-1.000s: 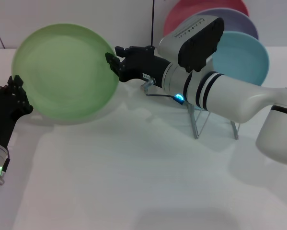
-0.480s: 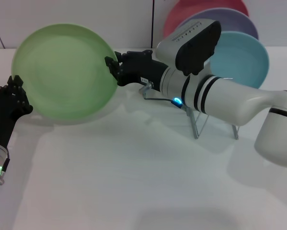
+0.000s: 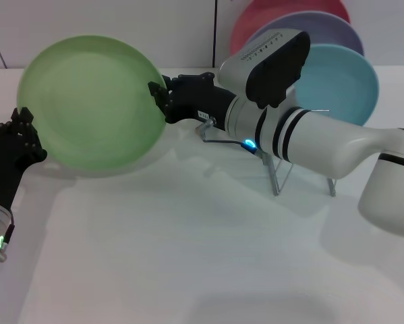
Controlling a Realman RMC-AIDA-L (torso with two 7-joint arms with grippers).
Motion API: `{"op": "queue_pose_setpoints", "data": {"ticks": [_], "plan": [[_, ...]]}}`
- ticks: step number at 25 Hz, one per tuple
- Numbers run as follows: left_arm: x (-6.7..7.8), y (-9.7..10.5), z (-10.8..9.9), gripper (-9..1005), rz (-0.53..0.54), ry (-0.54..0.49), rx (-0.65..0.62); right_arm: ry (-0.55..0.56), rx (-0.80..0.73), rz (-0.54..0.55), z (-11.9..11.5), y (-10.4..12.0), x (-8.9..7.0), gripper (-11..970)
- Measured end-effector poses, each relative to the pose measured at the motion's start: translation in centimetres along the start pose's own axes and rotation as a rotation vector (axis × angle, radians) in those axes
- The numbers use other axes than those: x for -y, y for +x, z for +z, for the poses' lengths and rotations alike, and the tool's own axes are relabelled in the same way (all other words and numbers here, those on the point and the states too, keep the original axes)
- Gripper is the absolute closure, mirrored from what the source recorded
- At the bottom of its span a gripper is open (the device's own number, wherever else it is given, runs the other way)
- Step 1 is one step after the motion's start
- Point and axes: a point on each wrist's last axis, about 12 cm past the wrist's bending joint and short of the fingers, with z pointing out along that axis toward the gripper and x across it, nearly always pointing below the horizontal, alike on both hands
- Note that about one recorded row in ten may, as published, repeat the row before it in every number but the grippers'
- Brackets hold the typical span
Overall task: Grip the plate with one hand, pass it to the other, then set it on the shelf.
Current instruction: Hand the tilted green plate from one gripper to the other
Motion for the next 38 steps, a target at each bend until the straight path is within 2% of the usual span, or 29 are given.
{"op": "queue_pose_setpoints", "data": {"ticks": [38], "plan": [[0.01, 0.05, -0.13, 964, -0.002, -0.001, -0.001, 0.01, -0.008, -0.006, -0.03, 0.13, 0.14, 885]]}}
